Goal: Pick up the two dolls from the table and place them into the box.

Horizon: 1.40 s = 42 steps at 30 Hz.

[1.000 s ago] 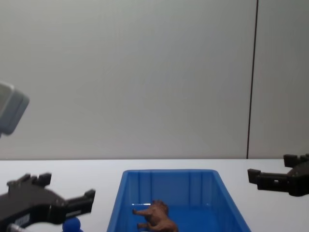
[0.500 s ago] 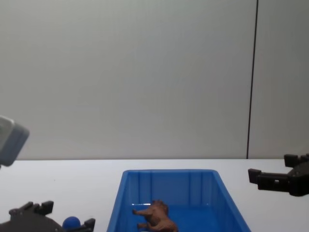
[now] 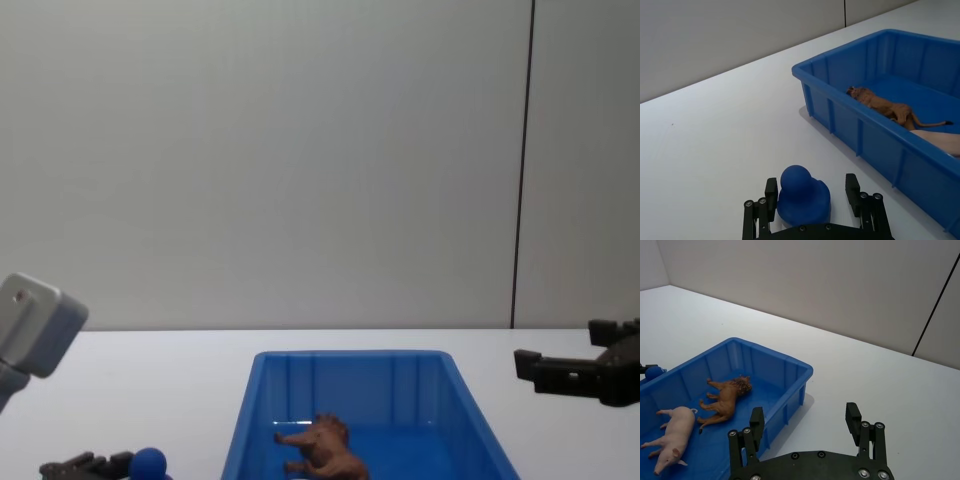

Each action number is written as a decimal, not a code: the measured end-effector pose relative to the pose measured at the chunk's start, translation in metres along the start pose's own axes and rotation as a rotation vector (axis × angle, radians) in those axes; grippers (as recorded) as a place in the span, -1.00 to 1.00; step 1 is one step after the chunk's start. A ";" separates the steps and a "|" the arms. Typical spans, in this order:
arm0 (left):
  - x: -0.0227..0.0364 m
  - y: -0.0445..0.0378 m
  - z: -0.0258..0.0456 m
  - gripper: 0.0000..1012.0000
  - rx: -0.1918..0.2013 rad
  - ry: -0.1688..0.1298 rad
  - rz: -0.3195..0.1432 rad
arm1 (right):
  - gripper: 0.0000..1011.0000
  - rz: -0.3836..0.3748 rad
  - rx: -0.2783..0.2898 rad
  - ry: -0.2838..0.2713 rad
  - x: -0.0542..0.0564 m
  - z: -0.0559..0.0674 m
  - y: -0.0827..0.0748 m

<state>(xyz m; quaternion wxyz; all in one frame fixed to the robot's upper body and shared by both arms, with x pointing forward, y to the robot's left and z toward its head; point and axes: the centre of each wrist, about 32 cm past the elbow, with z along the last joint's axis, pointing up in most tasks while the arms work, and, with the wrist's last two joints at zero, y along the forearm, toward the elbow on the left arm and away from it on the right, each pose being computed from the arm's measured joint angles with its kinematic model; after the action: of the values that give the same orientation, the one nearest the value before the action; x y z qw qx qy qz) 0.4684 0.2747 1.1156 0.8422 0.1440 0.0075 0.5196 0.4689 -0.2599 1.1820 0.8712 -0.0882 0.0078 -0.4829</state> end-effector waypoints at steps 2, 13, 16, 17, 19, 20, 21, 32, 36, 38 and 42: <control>0.0005 -0.0014 -0.0005 0.67 0.011 -0.001 -0.001 | 0.98 0.000 0.000 0.000 0.000 0.000 0.000; 0.0037 -0.0058 -0.0009 0.06 0.038 -0.009 0.005 | 0.98 0.000 0.000 0.000 0.000 0.000 0.000; 0.0046 -0.0061 0.0003 0.00 0.035 -0.013 0.007 | 0.98 0.000 0.000 0.000 0.000 0.000 0.000; 0.0051 -0.0063 0.0020 -0.02 0.031 -0.016 0.009 | 0.98 0.000 0.000 0.000 0.000 0.000 0.000; 0.0057 -0.0067 0.0057 -0.04 0.019 -0.021 0.011 | 0.98 0.000 0.000 0.000 0.000 0.000 0.000; 0.0057 -0.0067 0.0057 -0.04 0.019 -0.021 0.011 | 0.98 0.000 0.000 0.000 0.000 0.000 0.000; 0.0062 -0.0071 0.0086 -0.07 0.008 -0.026 0.012 | 0.98 0.000 0.000 0.000 0.000 0.000 0.000; 0.0041 -0.0162 0.0420 -0.20 -0.105 -0.077 -0.010 | 0.98 0.000 0.000 0.000 0.000 0.000 0.000; -0.0016 -0.0236 0.0566 -0.25 -0.151 -0.101 -0.043 | 0.98 0.000 0.000 0.000 0.000 0.000 0.000; -0.0050 -0.0277 0.0630 -0.25 -0.170 -0.110 -0.060 | 0.98 0.000 0.000 0.000 0.000 0.000 0.000; -0.0116 -0.0348 0.0726 -0.02 -0.202 -0.126 -0.097 | 0.98 0.000 0.000 0.000 0.000 0.000 0.000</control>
<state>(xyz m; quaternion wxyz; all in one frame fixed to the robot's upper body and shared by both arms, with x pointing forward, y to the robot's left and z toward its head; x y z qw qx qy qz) 0.5053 0.2329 1.1749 0.8752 0.0903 -0.0911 0.4664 0.4690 -0.2599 1.1819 0.8712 -0.0883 0.0079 -0.4828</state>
